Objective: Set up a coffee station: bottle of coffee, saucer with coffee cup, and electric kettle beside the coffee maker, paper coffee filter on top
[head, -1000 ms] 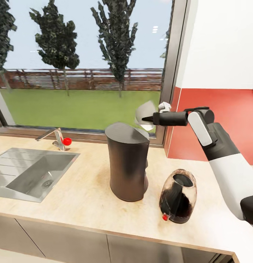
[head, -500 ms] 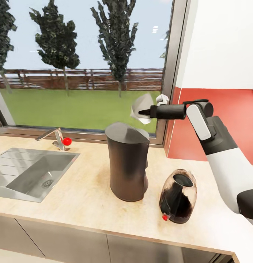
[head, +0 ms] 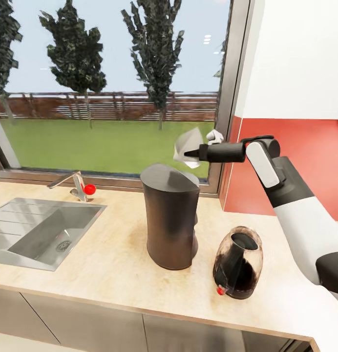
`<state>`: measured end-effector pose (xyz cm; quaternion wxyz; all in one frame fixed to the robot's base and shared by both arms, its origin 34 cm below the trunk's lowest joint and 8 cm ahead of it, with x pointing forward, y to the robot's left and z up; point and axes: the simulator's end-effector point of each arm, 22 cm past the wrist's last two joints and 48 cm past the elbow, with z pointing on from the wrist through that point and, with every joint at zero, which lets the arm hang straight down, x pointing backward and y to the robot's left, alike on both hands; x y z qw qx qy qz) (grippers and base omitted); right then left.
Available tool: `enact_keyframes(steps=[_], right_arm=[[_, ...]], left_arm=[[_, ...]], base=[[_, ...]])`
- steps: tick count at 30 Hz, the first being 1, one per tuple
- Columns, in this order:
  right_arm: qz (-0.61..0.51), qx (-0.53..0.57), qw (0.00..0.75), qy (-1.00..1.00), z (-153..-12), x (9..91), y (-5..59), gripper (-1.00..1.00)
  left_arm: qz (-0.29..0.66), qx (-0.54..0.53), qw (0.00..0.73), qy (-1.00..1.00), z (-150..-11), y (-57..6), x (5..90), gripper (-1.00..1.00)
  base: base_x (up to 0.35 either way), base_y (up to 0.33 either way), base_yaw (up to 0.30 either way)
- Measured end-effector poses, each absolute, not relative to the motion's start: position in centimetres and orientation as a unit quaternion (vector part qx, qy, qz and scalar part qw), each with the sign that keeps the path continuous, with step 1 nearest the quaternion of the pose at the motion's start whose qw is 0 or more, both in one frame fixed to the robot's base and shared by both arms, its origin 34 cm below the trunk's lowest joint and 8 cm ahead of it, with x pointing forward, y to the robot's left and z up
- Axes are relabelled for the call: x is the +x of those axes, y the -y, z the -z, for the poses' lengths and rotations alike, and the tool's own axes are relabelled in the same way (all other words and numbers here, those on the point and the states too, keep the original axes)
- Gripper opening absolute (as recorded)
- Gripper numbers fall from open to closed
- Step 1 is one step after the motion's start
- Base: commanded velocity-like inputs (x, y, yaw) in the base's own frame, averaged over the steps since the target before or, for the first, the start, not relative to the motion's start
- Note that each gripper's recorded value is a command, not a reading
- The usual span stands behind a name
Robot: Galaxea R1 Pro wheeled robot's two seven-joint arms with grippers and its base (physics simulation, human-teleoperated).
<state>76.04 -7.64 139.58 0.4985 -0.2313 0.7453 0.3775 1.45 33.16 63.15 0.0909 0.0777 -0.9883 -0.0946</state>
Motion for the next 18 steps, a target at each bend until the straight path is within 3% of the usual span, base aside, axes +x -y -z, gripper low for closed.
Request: enact_keyframes(steps=[6,7,8,18], right_arm=[[-0.381,-0.216,0.489,-0.754,-138.7,76.7,7.7,-1.00],[-0.326,-0.131,0.462,-0.814,-133.3,80.6,11.7,-1.00],[-0.318,-0.116,0.450,-0.826,-131.5,81.4,12.6,-1.00],[-0.323,-0.127,0.461,-0.817,-133.0,80.8,11.9,-1.00]], left_arm=[[0.095,0.078,0.091,0.988,-63.2,-33.2,1.4,1.00],[0.095,0.078,0.090,0.988,-63.2,-33.2,1.4,1.00],[0.095,0.078,0.092,0.988,-63.2,-33.1,1.5,1.00],[0.095,0.078,0.091,0.988,-63.2,-33.1,1.4,1.00]], base=[[0.000,0.000,0.000],[0.000,0.000,0.000],[0.000,0.000,0.000],[0.000,0.000,0.000]])
